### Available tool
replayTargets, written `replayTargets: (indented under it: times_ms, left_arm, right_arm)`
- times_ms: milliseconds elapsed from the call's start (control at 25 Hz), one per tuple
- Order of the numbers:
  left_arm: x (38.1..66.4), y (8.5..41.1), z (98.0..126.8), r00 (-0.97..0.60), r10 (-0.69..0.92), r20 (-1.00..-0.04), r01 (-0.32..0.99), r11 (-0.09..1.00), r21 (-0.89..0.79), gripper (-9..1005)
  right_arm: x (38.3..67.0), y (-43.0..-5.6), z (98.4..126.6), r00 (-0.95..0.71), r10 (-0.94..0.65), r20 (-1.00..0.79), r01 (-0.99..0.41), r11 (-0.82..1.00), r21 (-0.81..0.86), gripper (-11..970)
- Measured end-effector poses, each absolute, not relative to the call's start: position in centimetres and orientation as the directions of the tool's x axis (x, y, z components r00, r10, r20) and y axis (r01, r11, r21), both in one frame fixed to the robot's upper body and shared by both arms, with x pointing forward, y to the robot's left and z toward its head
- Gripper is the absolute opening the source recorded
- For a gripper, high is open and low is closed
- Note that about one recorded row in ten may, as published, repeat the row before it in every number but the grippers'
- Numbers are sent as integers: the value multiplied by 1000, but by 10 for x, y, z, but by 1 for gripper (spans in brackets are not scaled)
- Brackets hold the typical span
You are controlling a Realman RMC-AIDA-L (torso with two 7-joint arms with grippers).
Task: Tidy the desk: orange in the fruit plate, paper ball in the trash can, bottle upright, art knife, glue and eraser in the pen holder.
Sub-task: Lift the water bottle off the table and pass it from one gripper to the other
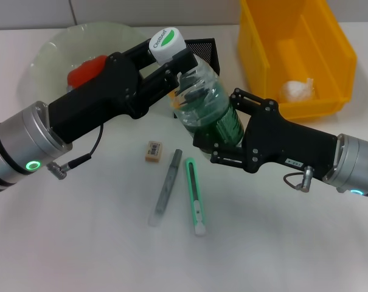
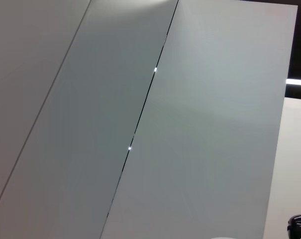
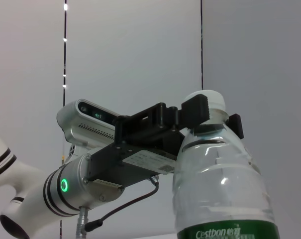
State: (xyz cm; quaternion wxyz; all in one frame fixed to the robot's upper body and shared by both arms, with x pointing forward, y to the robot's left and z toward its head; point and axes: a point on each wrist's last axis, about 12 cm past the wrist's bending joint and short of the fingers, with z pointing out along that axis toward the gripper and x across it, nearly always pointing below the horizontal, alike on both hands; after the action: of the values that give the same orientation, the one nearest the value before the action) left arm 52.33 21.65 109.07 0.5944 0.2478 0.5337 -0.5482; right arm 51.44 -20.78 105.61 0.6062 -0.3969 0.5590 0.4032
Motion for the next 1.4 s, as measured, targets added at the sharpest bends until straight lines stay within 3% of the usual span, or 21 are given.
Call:
replayTargets:
  times_ms: [1400]
  left_arm:
    - [530, 222, 1097, -130, -399, -908, 915, 305, -265, 433]
  right_arm:
    - [520, -211, 1048, 28, -42, -999, -921, 388, -42, 834]
